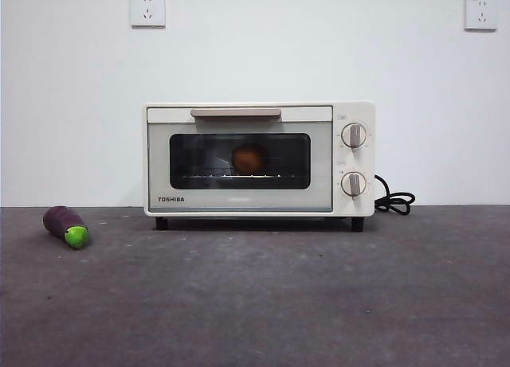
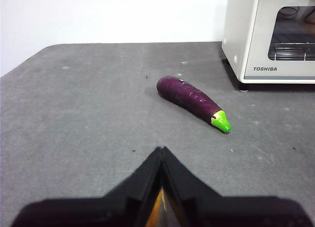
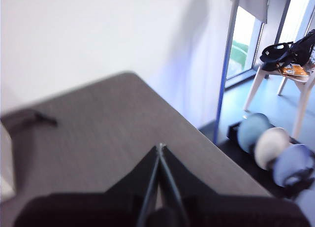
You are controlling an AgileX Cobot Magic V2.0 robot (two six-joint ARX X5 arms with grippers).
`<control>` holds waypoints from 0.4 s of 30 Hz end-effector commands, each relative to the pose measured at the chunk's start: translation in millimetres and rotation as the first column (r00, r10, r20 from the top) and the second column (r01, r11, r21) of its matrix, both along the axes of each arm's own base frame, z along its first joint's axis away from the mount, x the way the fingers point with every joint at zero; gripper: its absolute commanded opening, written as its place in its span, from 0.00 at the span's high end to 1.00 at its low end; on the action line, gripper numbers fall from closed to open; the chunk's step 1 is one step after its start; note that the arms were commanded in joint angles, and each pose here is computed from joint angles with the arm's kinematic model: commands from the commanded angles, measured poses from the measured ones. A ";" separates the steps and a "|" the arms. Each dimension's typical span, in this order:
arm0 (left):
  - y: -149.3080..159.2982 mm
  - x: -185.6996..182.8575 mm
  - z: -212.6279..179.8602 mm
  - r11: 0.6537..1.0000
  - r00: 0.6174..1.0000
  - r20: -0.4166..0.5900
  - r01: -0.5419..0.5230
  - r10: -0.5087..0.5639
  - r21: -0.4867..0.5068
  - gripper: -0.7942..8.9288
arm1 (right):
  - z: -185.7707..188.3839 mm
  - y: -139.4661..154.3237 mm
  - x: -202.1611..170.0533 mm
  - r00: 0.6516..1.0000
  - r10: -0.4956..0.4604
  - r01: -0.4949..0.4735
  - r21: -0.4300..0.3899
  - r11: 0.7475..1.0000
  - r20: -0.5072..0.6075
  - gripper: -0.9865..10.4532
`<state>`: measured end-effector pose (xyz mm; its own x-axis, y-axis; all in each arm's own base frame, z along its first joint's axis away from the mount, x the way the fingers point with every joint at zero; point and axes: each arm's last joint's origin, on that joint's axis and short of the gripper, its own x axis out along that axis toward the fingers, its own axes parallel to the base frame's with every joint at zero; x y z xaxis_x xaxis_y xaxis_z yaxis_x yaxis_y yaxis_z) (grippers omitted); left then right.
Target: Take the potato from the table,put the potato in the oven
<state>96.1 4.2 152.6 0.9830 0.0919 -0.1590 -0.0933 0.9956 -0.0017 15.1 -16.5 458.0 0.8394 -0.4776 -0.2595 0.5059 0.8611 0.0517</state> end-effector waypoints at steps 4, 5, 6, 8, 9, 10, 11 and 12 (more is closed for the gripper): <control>0.4 0.6 -3.1 1.000 1.000 -0.006 -0.007 0.007 -0.010 0.92 | -48.3 12.5 33.1 0.977 0.181 -0.187 0.036 0.982 0.115 0.91; 0.4 0.6 -3.0 1.000 1.000 -0.006 -0.007 0.007 -0.010 0.92 | -59.6 14.7 39.3 0.965 0.228 -0.232 0.021 0.972 0.127 0.91; 0.4 0.6 -3.0 1.000 1.000 -0.006 -0.007 0.007 -0.010 0.92 | -69.7 16.4 44.3 0.954 0.267 -0.270 0.008 0.963 0.137 0.91; 0.4 0.6 -3.0 1.000 1.000 -0.006 -0.007 0.007 -0.010 0.92 | -93.3 19.7 54.9 0.919 0.358 -0.360 -0.020 0.933 0.168 0.91; 0.4 0.6 -3.0 1.000 1.000 -0.006 -0.007 0.007 -0.010 0.92 | -103.1 20.7 58.6 0.900 0.395 -0.397 -0.027 0.918 0.183 0.91; 0.4 0.6 -3.0 1.000 1.000 -0.006 -0.007 0.007 -0.010 0.92 | -113.8 21.6 62.2 0.878 0.436 -0.438 -0.037 0.898 0.198 0.91; 0.4 0.6 -3.0 1.000 1.000 -0.006 -0.007 0.007 -0.010 0.92 | -124.0 22.1 65.3 0.856 0.473 -0.474 -0.050 0.879 0.209 0.91; 0.4 0.6 -3.0 1.000 1.000 -0.006 -0.007 0.007 -0.011 0.92 | -132.1 22.3 67.6 0.840 0.496 -0.496 -0.059 0.866 0.218 0.91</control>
<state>96.2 4.2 152.5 0.9827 0.0919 -0.1608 -0.0933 0.9956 -0.0015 79.5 4.8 334.6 0.9984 -0.0204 -0.0535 0.0278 0.9893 0.1430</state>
